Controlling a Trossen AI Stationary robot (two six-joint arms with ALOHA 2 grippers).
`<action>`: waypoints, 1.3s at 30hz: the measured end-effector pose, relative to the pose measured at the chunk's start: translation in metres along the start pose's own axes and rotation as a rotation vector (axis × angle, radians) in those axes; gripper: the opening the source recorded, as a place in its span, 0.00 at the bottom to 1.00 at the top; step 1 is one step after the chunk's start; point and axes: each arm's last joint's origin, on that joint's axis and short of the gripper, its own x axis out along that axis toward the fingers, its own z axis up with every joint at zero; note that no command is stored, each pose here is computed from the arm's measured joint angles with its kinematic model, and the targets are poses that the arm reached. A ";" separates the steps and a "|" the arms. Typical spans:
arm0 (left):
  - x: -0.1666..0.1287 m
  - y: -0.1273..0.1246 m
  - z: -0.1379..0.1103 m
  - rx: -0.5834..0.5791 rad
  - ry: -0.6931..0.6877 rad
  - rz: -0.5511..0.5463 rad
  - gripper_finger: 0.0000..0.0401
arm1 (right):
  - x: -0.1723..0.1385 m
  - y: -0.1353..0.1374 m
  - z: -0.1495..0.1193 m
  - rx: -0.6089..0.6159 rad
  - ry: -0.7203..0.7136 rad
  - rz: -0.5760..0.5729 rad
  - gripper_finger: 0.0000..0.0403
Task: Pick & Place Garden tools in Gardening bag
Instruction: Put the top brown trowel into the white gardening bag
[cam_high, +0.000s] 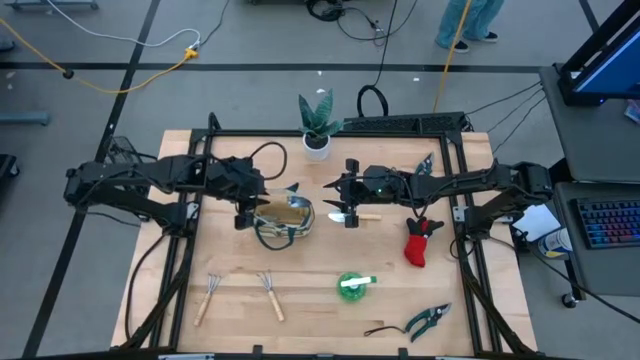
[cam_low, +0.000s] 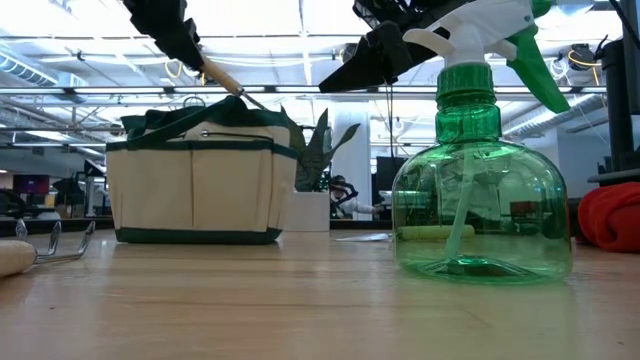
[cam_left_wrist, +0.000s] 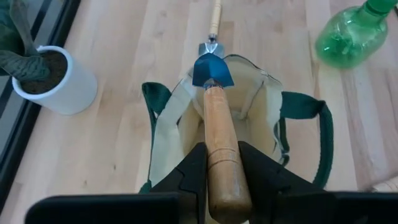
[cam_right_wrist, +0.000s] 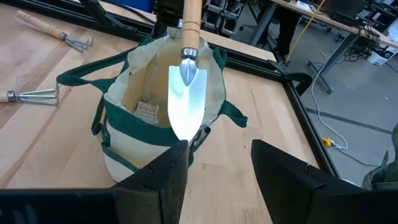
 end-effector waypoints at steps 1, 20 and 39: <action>0.000 -0.001 0.000 0.002 0.002 -0.001 0.17 | 0.000 0.000 0.000 0.000 0.000 0.000 0.43; -0.017 -0.001 -0.014 -0.034 0.058 -0.007 0.17 | 0.000 0.000 0.000 0.000 0.001 0.000 0.43; 0.008 -0.003 -0.012 -0.026 0.167 -0.006 0.17 | 0.000 0.000 0.000 0.000 0.002 0.001 0.43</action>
